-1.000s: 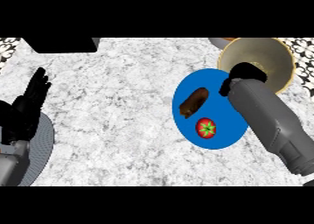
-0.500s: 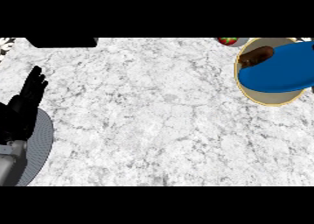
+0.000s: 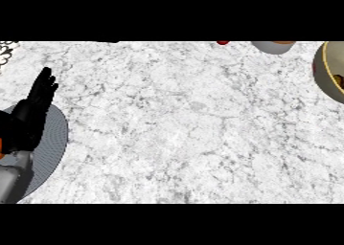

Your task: Pick the sweet potato from the plate and place it in the bowl

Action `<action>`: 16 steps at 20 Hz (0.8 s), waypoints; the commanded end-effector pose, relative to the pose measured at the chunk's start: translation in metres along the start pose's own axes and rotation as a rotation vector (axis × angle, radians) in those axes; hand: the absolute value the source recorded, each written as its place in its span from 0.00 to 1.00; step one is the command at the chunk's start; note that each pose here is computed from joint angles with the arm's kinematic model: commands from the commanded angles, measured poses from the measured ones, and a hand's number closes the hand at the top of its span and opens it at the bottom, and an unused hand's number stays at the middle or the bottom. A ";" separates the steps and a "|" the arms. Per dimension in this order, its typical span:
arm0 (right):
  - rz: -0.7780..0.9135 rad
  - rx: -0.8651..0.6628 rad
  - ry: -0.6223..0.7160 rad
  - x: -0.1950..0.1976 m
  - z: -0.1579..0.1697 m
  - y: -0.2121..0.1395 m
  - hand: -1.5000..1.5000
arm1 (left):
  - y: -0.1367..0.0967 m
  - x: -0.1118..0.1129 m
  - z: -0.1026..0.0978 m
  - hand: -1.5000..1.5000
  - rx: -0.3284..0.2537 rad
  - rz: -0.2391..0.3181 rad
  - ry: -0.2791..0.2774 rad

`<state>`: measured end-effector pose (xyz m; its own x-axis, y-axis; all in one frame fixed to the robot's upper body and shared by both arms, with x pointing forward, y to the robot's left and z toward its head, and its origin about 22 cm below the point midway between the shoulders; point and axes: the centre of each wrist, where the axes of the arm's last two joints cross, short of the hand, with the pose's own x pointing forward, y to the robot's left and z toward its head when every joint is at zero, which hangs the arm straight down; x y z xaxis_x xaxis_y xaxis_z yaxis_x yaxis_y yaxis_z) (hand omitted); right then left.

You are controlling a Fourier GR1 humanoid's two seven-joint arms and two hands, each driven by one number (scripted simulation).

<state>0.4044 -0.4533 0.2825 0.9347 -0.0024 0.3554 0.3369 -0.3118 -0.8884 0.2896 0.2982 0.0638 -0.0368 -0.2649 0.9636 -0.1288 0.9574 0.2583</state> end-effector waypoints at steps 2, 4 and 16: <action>-0.148 -0.188 0.305 -0.008 -0.039 -0.032 1.00 | -0.004 0.005 -0.002 0.50 -0.029 -0.001 -0.019; -0.169 -0.235 0.330 -0.012 -0.054 -0.046 1.00 | -0.007 0.008 -0.003 0.50 -0.031 -0.001 -0.031; -0.264 -0.382 0.411 -0.037 -0.097 -0.065 1.00 | -0.017 0.010 -0.003 0.50 -0.077 0.002 -0.038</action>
<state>0.3424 -0.5208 0.3494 0.8568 -0.0904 0.5077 0.3546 -0.6115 -0.7073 0.2951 0.2823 0.0712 -0.0759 -0.2626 0.9619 -0.0644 0.9640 0.2580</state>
